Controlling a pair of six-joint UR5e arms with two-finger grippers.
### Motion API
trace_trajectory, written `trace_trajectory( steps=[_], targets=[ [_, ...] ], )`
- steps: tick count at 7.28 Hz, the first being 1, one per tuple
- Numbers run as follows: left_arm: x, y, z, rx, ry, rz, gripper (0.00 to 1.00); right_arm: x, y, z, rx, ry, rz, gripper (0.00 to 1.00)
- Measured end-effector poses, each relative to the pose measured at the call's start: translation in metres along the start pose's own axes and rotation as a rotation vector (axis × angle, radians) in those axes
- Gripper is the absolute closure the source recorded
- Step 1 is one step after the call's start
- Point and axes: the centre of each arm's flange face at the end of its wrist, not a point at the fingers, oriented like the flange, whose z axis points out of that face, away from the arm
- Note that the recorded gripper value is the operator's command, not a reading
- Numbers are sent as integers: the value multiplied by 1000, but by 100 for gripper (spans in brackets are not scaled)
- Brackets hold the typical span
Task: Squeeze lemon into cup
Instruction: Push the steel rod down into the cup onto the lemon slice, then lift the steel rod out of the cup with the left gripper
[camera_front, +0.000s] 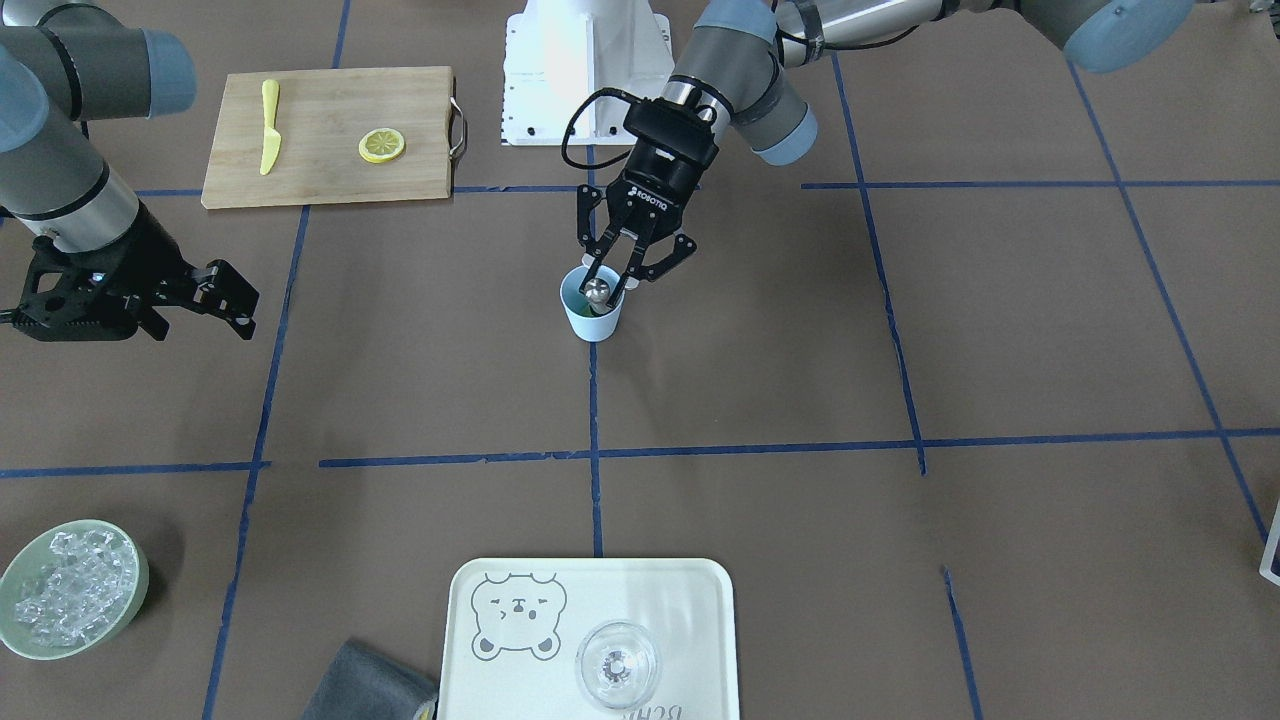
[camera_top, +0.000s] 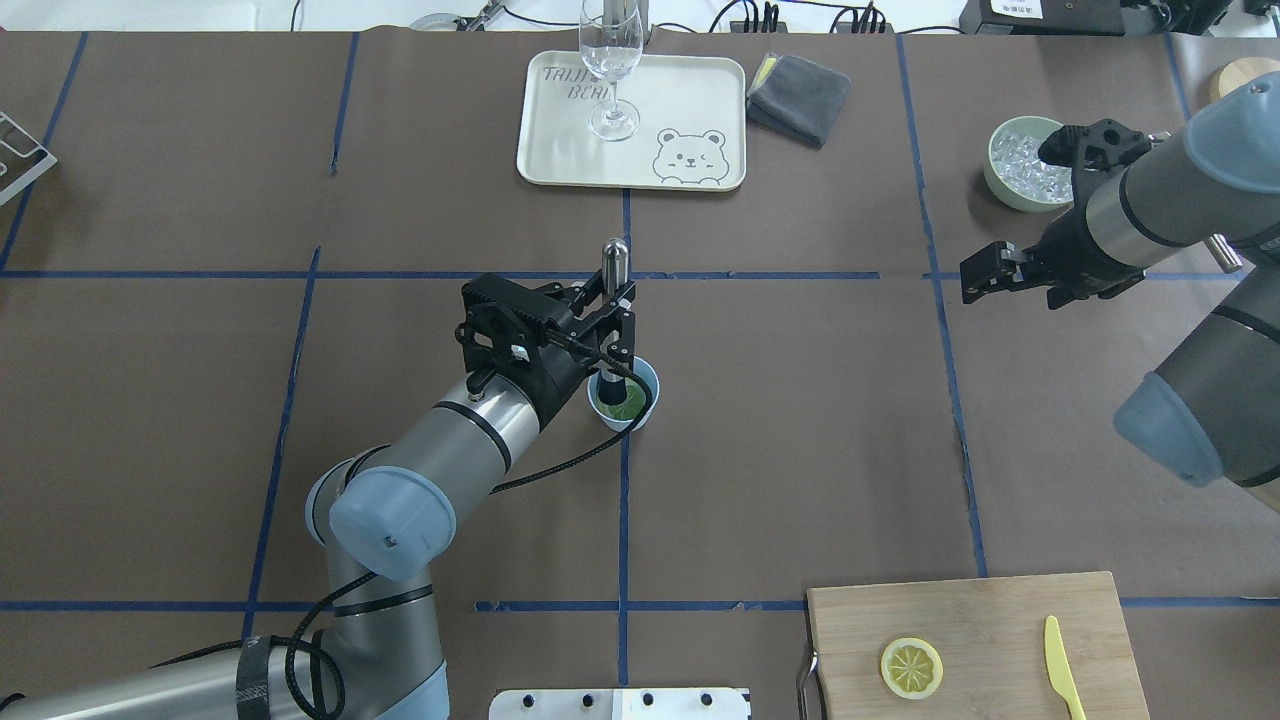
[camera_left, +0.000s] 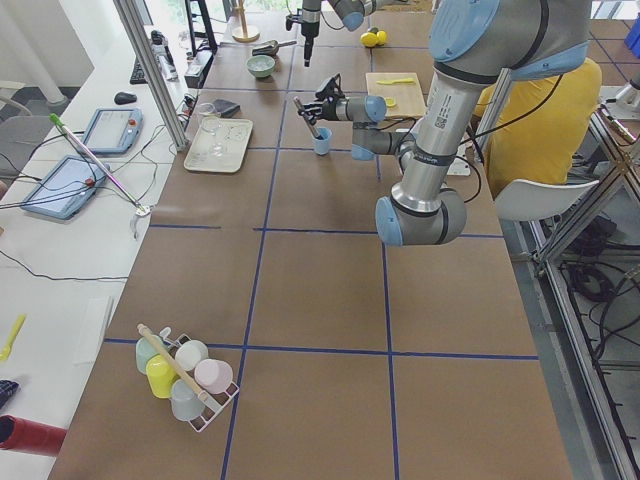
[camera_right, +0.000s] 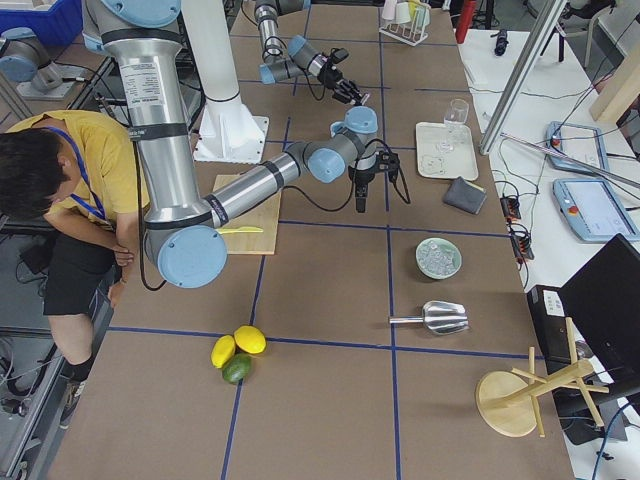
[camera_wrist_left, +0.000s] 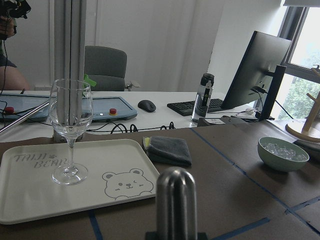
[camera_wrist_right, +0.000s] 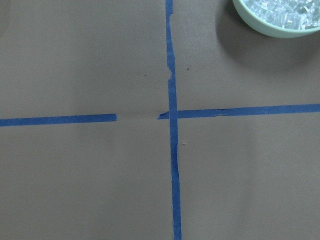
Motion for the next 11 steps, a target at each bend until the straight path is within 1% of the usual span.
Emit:
trace_trajectory(
  steps=[2, 3, 4, 6, 8, 9, 10, 11],
  targets=[
    [1, 0, 0, 0, 2, -1, 100, 0, 1, -2, 1, -2, -1, 0],
    [5, -8, -4, 10, 13, -4, 100, 0, 2, -3, 2, -4, -1, 0],
    [11, -24, -12, 33, 33, 8, 100, 0, 2, -3, 2, -4, -1, 0],
    [19, -75, -33, 106, 73, 39, 100, 0, 2, -3, 2, -4, -1, 0],
    [12, -104, -39, 147, 69, 46, 100, 0, 2, -2, 2, -2, 0, 0],
    [3, -112, -34, 135, 52, 66, 100, 1, 1, -2, 3, -1, 0, 0],
    [-12, -124, -24, 75, 39, 111, 100, 1, 1, -1, 3, 1, -1, 0],
    [-35, -142, -15, -36, 38, 163, 100, 2, 2, -1, 2, 2, -1, 0]
  ],
)
